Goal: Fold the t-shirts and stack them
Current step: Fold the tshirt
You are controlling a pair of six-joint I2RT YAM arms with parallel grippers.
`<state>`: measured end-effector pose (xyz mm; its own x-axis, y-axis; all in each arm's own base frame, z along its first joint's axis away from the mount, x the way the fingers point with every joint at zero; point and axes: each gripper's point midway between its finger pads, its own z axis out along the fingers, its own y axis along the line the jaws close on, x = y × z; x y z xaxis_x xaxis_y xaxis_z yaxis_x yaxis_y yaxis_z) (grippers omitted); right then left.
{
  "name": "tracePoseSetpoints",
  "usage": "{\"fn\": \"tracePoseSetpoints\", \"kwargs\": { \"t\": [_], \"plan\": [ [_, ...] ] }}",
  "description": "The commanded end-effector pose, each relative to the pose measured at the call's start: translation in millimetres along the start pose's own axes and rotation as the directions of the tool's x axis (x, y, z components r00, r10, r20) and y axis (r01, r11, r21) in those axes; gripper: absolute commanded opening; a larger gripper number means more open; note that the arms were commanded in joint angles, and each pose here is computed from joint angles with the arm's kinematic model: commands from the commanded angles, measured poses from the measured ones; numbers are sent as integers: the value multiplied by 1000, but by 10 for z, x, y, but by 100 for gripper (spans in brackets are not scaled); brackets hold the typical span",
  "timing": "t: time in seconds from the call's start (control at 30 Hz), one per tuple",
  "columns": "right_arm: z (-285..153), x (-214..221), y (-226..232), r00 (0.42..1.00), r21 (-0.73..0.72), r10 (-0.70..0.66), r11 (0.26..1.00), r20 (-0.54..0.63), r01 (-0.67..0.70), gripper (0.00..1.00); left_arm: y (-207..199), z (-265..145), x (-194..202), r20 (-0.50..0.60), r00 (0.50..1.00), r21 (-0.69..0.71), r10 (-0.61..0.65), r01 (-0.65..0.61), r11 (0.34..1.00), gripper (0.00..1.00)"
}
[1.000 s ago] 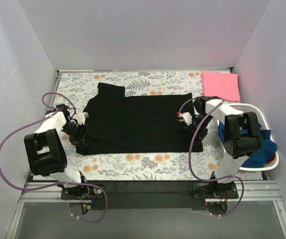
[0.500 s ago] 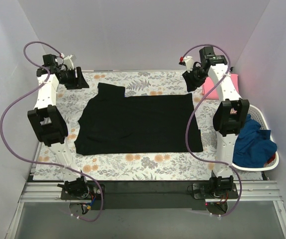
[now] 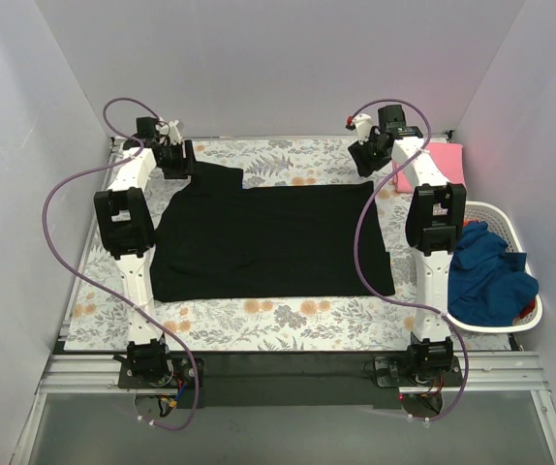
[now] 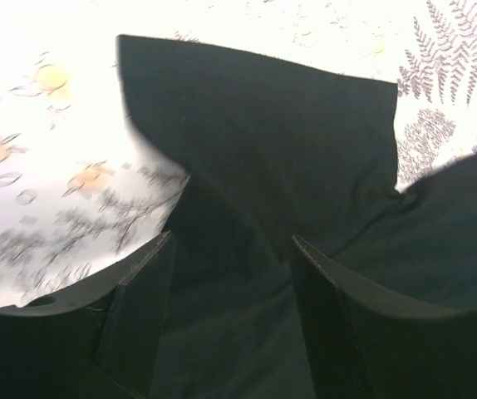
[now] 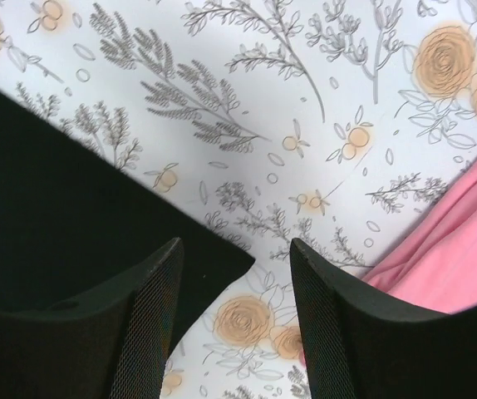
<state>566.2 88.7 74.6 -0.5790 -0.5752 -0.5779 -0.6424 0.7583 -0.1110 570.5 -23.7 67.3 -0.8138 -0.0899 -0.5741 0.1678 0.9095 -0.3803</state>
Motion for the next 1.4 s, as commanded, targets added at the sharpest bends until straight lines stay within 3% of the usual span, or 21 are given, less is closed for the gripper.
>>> {"fn": "tracePoseSetpoints", "kwargs": {
  "t": [0.0,0.37,0.67,0.87,1.1,1.37],
  "plan": [
    [82,-112,-217,997,70,11,997,77,-17,61,25,-45,-249,71,997,-39,30,-28,999,56],
    [370,333,145,987,-95,163,982,9,-162,57,161,122,-171,57,998,-71,21,-17,997,57],
    [439,513,35,968,-80,251,964,-16,-252,56,198,186,-104,41,999,-78,13,-9,997,58],
    [449,585,128,960,-118,278,953,-31,-280,38,282,257,-180,70,998,-108,2,6,994,58],
    [449,621,232,961,-162,273,948,-36,-275,4,229,392,-212,74,997,-81,10,-4,997,58],
    [416,620,257,964,-172,265,948,-35,-267,1,-44,465,-18,20,1000,26,-23,22,999,57]
  ]
}}
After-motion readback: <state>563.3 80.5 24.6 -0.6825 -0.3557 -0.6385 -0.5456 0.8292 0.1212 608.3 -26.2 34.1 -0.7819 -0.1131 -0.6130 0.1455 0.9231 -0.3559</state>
